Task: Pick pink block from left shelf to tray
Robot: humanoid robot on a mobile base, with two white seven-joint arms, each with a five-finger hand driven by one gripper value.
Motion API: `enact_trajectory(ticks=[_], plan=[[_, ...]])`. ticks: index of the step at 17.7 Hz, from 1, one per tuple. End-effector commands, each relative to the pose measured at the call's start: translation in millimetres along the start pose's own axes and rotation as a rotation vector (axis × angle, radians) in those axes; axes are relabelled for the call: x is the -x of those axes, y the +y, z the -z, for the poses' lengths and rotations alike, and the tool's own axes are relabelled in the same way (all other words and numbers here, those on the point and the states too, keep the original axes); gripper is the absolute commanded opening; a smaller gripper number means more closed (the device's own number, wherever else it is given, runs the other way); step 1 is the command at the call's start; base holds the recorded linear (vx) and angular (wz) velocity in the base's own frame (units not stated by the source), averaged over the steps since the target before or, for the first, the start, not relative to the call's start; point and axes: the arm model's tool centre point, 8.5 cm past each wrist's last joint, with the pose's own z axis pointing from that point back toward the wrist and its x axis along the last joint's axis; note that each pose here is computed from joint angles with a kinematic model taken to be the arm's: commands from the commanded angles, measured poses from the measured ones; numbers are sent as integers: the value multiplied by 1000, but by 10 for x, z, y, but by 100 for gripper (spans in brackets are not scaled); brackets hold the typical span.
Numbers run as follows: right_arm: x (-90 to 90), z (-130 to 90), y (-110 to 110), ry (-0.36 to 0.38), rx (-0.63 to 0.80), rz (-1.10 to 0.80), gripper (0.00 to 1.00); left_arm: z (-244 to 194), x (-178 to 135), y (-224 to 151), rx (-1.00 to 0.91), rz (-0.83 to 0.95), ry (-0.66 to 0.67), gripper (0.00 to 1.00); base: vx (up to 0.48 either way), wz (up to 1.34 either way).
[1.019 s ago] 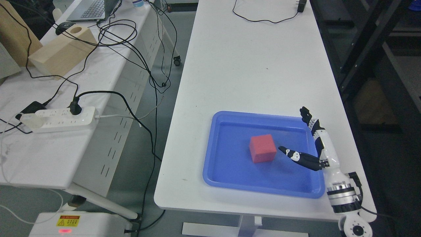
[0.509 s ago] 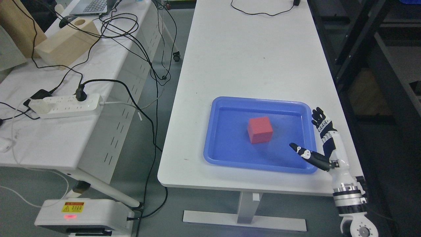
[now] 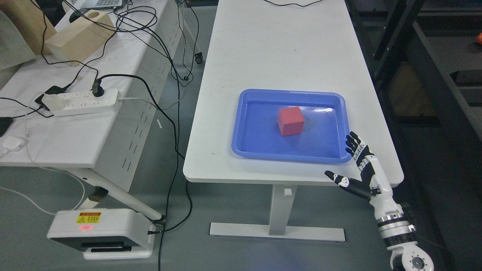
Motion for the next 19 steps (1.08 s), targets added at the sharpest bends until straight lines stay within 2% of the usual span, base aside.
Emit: enact_trajectory(ticks=[1,7,19], plan=[[31,-15,-54,37,-27,-25,99,-21,68,103,-15,2,3,100,-195,-39],[31,-36,-130,38,-4,-29,99,-21,68,103,-15,2,3,100,-165,39],[35,-42,-129,39,-4,-29,99,-21,68,103,-15,2,3,100,-94,-6]])
